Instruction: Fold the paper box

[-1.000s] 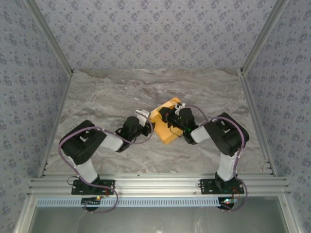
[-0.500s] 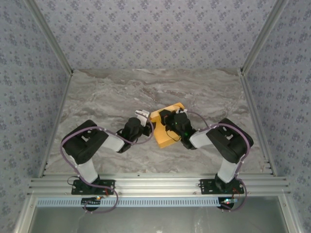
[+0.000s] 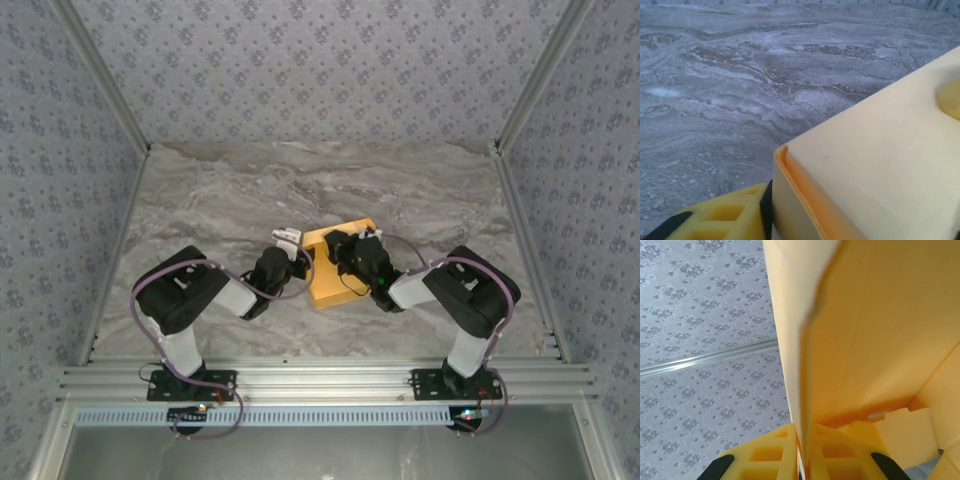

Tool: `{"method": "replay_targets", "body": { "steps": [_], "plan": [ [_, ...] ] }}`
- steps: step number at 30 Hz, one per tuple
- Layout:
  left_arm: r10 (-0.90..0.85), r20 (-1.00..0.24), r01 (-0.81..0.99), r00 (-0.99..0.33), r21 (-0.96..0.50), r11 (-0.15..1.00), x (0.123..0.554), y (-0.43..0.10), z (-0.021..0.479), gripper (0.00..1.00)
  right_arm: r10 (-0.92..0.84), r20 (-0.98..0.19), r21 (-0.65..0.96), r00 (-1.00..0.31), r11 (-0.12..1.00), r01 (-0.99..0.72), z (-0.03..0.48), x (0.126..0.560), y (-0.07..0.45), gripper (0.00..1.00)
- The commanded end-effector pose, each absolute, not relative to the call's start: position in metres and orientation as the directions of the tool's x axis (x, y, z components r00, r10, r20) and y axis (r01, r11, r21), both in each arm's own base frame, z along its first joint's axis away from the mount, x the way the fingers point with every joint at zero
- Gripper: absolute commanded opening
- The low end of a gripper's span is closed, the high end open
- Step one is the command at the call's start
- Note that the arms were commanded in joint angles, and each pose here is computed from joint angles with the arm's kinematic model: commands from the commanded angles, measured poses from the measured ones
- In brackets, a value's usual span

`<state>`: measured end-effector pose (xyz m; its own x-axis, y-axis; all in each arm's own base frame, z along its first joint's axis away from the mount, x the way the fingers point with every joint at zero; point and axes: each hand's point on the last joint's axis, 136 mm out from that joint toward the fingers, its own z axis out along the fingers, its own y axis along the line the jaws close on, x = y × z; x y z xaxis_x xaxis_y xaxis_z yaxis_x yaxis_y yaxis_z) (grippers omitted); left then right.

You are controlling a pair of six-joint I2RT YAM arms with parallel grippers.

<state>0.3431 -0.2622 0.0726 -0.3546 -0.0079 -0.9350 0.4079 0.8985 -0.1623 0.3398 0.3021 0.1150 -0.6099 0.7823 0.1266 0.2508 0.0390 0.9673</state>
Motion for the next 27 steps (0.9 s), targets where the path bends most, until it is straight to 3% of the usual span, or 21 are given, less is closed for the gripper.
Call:
{"method": "replay_targets", "body": {
  "steps": [1,8,11,16,27],
  "plan": [
    [-0.067,-0.939,0.304,-0.337,-0.176,0.936,0.36,-0.25,0.078,0.29,0.787,0.116,0.928,-0.606,0.132,0.349,0.08,0.322,0.295,0.12],
    [-0.104,-0.935,0.228,-0.34,-0.19,0.955,0.363,-0.237,0.076,0.29,0.783,0.107,0.919,-0.613,0.157,0.362,0.076,0.317,0.296,0.13],
    [-0.117,-0.931,0.246,-0.345,-0.21,0.946,0.357,-0.238,0.076,0.48,0.789,0.107,0.918,-0.605,0.156,0.365,0.075,0.317,0.294,0.13],
    [-0.091,-0.931,0.366,-0.354,-0.227,0.903,0.337,-0.248,0.081,0.61,0.794,0.1,0.92,-0.6,0.155,0.36,0.077,0.321,0.292,0.12],
    [-0.019,-0.937,0.32,-0.35,-0.139,0.937,0.33,-0.225,0.069,0.63,0.79,0.096,0.919,-0.605,0.162,0.358,0.078,0.323,0.294,0.11]
  ]
}}
